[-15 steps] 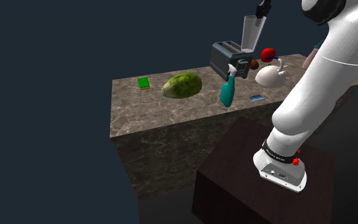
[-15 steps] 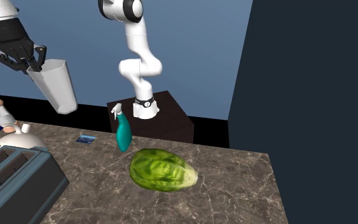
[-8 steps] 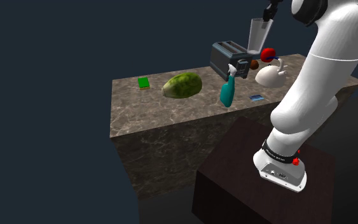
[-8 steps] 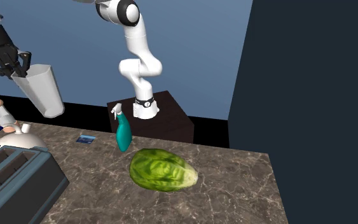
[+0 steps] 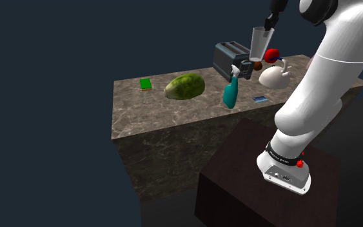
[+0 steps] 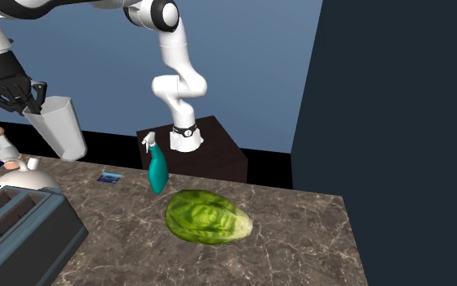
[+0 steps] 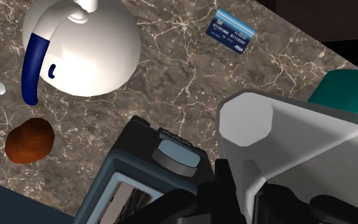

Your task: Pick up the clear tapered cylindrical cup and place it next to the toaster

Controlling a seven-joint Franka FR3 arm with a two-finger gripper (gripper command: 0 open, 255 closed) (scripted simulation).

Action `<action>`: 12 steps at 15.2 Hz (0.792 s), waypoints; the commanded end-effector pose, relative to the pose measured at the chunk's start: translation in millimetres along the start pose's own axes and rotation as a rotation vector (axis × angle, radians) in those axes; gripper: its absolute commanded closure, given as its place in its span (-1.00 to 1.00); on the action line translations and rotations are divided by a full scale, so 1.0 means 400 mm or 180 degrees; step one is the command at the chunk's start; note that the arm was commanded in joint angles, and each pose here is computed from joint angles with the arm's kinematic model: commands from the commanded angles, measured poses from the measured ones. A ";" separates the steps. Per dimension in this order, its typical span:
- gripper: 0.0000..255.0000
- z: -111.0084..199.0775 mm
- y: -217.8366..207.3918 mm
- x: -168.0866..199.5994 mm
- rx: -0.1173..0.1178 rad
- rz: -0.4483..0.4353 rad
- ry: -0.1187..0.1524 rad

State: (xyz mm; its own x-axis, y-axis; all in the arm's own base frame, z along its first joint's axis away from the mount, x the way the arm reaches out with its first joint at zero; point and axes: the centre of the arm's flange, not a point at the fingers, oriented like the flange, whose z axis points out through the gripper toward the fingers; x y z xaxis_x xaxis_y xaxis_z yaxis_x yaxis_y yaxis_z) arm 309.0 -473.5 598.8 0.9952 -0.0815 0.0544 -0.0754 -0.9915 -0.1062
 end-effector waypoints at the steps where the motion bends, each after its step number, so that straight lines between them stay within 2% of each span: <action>1: 1.00 0.027 0.000 0.000 -0.0002 0.0000 0.0002; 12: 1.00 0.171 0.016 -0.008 -0.0002 0.0000 0.0002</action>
State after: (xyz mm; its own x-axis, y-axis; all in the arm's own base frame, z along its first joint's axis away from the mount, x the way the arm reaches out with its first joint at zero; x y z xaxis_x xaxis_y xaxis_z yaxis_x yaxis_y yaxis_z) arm 309.4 -473.0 535.9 0.9952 -0.0816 0.0545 -0.0755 -0.9915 -0.1061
